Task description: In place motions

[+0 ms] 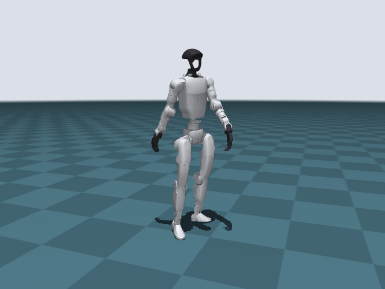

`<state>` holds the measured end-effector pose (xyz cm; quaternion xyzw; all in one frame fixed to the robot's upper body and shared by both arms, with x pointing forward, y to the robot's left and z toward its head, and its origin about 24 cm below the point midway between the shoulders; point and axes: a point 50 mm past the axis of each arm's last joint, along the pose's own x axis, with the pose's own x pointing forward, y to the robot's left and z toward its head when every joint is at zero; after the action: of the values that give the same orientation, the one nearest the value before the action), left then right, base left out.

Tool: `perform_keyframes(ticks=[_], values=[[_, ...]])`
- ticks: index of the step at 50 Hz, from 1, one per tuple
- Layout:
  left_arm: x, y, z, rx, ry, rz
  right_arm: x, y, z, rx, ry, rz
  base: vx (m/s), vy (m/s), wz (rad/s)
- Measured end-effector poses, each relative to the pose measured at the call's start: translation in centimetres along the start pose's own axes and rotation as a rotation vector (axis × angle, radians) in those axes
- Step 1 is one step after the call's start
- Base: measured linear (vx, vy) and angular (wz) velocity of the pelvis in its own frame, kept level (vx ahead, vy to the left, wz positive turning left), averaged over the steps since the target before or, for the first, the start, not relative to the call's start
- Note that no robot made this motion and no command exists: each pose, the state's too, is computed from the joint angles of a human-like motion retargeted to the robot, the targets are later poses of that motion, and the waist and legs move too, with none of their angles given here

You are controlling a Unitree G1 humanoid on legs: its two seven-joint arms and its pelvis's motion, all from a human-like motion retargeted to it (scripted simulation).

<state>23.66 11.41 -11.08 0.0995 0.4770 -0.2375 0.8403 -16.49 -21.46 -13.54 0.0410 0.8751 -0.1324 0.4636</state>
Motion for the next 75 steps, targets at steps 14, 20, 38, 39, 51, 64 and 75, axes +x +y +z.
perform_keyframes(ticks=[14,20,38,39,51,64,75], values=[[-15.8,-15.4,-32.5,-0.668,1.239,-0.173,-25.3,14.7,28.7,-0.901,-1.191,0.21,0.09,-0.07,-0.2],[-24.3,-20.9,-36.3,-0.842,1.514,-0.244,-37.6,17.9,29.7,-1.166,-1.668,0.112,0.03,-0.05,-0.08],[-2.3,-5.3,-14.1,-0.427,0.617,-0.199,-4.8,3.1,12.4,-0.645,-0.247,0.014,-0.01,-0.02,0.22],[-1.3,-4.3,-11.0,-0.36,0.513,-0.187,-3.5,1.9,9.6,-0.591,-0.131,0.01,0.0,0.0,0.0],[-3.0,1.8,13.0,0.125,-0.353,0.061,0.3,-3.5,-6.4,-0.213,0.243,-0.114,-0.02,0.05,-0.23],[-0.4,-5.0,-10.9,-0.173,0.379,-0.069,-4.8,3.2,12.8,-0.608,-0.327,-0.067,0.01,0.0,0.19],[-19.4,-17.7,-34.4,-1.107,1.24,-0.14,-27.5,14.3,29.9,-1.047,-1.198,-0.021,0.0,0.0,0.0]])
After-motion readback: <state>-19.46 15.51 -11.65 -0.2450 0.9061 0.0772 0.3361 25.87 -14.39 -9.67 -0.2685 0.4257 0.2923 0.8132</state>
